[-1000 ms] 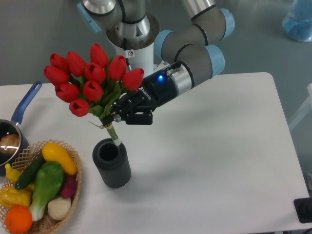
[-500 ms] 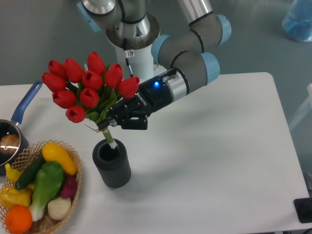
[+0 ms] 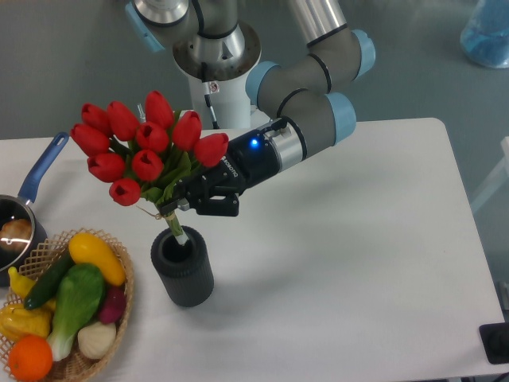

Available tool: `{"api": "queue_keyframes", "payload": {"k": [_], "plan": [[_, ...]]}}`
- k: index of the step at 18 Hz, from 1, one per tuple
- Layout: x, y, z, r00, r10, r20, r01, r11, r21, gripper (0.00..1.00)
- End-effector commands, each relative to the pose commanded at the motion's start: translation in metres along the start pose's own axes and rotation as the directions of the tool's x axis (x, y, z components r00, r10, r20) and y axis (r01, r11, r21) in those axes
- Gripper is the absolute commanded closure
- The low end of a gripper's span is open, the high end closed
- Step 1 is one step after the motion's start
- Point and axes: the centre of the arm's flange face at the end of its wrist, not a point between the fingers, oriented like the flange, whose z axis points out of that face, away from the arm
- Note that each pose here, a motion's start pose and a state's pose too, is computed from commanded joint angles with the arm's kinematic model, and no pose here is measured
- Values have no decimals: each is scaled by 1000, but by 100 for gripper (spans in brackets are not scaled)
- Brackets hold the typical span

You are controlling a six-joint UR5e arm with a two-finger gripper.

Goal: Insert the flowers into the vase
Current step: 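Lower the tulip stems into the vase opening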

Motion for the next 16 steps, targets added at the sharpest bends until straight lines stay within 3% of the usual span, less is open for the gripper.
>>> {"api": "queue_keyframes", "payload": {"k": [16], "plan": [[3, 28, 1, 1000, -5, -3, 5, 1000, 27, 81]]}}
